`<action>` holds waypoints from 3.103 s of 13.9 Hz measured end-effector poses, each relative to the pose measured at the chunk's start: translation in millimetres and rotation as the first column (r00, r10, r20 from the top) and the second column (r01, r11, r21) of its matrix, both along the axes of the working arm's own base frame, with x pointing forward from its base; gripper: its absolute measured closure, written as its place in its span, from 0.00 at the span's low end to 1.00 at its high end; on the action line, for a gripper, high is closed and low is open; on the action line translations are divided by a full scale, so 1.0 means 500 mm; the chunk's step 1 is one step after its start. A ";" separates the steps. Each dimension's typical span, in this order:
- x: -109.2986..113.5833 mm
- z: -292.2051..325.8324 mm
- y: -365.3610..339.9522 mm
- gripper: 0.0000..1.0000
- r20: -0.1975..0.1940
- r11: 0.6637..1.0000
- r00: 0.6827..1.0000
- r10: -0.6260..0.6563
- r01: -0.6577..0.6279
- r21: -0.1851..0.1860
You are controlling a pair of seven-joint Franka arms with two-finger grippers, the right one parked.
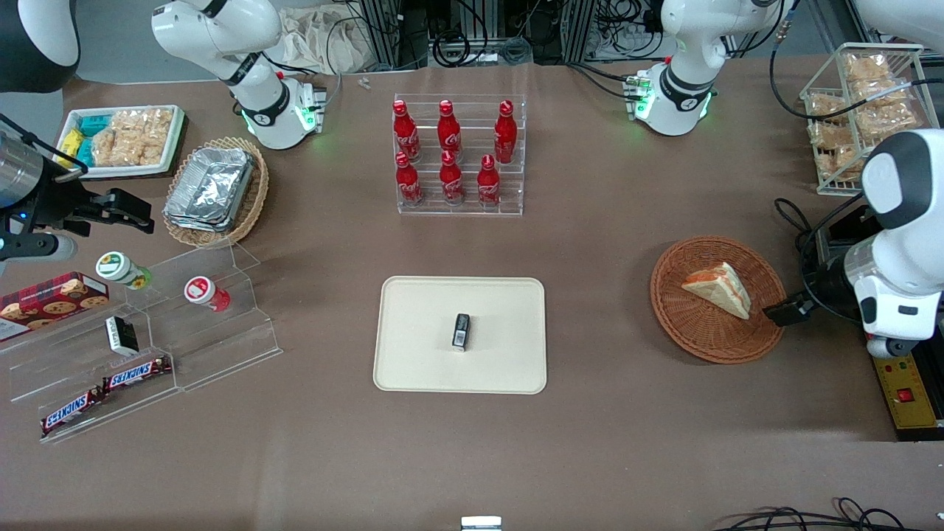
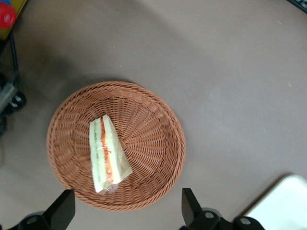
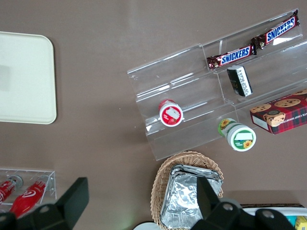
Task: Place sandwich from basket to tray
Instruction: 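Move the left gripper down over the sandwich in the wicker basket, then close the left gripper on the triangular sandwich's crust edge, then lift the sandwich and carry it with the left gripper to the cream tray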
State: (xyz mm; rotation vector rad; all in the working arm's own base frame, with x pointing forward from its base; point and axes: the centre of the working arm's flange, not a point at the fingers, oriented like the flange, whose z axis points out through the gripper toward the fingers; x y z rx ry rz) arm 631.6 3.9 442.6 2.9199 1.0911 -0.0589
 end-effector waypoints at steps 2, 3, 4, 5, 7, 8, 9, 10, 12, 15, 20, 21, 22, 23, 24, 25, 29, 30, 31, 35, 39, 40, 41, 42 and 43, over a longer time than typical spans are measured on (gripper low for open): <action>-0.010 -0.049 -0.001 0.00 -0.019 0.996 0.996 0.090 -0.090 0.004; -0.015 -0.077 -0.001 0.00 -0.021 0.992 0.991 0.129 -0.129 0.005; -0.021 -0.109 -0.002 0.00 -0.018 0.984 0.984 0.177 -0.177 0.007; -0.030 -0.146 -0.002 0.00 -0.018 0.974 0.974 0.224 -0.224 0.009; -0.060 -0.222 -0.004 0.00 -0.037 0.962 0.961 0.273 -0.272 0.016; -0.078 -0.254 -0.004 0.00 -0.048 0.959 0.957 0.285 -0.284 0.020; -0.095 -0.281 -0.003 0.00 -0.062 0.957 0.955 0.290 -0.289 0.025; -0.111 -0.304 -0.001 0.00 -0.079 0.956 0.953 0.293 -0.291 0.031; -0.138 -0.338 0.012 0.00 -0.099 0.951 0.946 0.308 -0.306 0.039; -0.167 -0.373 0.043 0.00 -0.109 0.942 0.936 0.336 -0.333 0.045; -0.184 -0.400 0.062 0.00 -0.113 0.936 0.929 0.353 -0.350 0.046; -0.182 -0.404 0.060 0.06 -0.103 0.935 0.930 0.354 -0.351 0.043; -0.179 -0.412 0.057 0.06 -0.094 0.934 0.929 0.358 -0.356 0.040; -0.177 -0.425 0.051 0.12 -0.088 0.932 0.928 0.363 -0.361 0.038; -0.176 -0.438 0.040 0.25 -0.085 0.931 0.927 0.364 -0.362 0.037; -0.175 -0.448 0.032 0.35 -0.084 0.932 0.928 0.363 -0.361 0.036; -0.165 -0.431 0.023 0.63 -0.062 0.931 0.929 0.364 -0.363 0.030; -0.159 -0.416 0.022 0.63 -0.055 0.932 0.930 0.363 -0.362 0.028; -0.151 -0.393 0.021 0.64 -0.057 0.933 0.931 0.360 -0.358 0.032; -0.077 -0.216 -0.022 0.74 -0.077 0.953 0.950 0.302 -0.299 0.051; -0.027 0.009 -0.132 0.79 -0.091 0.996 0.992 0.083 -0.081 0.028; -0.023 0.052 -0.176 0.79 -0.079 1.000 0.997 0.005 -0.003 0.029; -0.024 0.077 -0.234 0.79 -0.064 0.996 0.994 -0.084 0.087 0.038; -0.031 0.082 -0.303 0.79 -0.060 0.983 0.983 -0.172 0.175 0.046; -0.042 0.067 -0.377 0.79 -0.067 0.966 0.966 -0.250 0.253 0.046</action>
